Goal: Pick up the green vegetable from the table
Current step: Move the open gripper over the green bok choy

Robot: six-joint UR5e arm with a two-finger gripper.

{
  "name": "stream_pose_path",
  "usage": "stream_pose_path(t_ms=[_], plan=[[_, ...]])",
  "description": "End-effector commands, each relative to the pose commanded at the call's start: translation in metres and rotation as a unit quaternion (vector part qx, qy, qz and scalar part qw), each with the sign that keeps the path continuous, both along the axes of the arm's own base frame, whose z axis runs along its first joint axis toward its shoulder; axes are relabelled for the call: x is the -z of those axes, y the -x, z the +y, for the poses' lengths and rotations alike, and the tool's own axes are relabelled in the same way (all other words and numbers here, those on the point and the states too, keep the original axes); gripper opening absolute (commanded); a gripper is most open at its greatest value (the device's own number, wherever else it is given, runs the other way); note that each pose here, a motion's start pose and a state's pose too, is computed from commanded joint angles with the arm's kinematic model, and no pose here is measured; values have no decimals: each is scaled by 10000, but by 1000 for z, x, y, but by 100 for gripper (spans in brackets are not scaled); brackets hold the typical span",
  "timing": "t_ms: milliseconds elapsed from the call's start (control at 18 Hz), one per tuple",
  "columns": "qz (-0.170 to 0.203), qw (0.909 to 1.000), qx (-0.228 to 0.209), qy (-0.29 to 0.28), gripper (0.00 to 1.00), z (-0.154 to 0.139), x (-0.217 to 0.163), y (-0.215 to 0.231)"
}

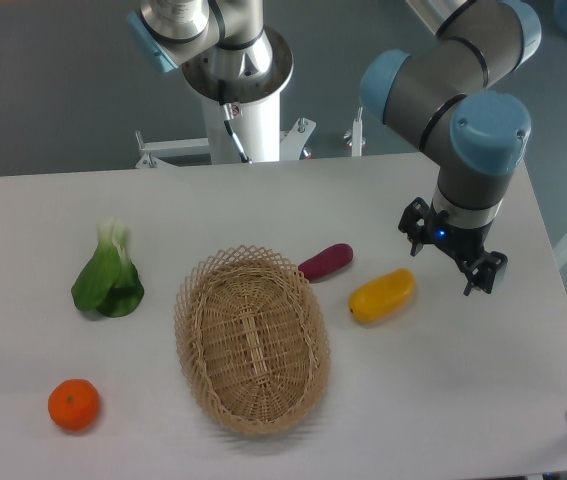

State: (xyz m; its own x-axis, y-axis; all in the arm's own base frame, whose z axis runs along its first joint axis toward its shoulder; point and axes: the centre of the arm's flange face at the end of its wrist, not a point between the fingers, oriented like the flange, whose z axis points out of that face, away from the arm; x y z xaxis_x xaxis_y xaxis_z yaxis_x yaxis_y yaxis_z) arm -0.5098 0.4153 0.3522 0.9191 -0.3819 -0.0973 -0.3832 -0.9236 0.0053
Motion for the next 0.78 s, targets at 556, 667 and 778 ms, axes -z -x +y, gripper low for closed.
stream_pose_path(t_ms=[556, 667, 778], plan=[[-161, 9998, -17, -92, 100, -1, 0, -13], [-228, 9996, -131, -86, 100, -4, -1, -25], [-346, 9983, -410, -206, 100, -4, -5, -45]])
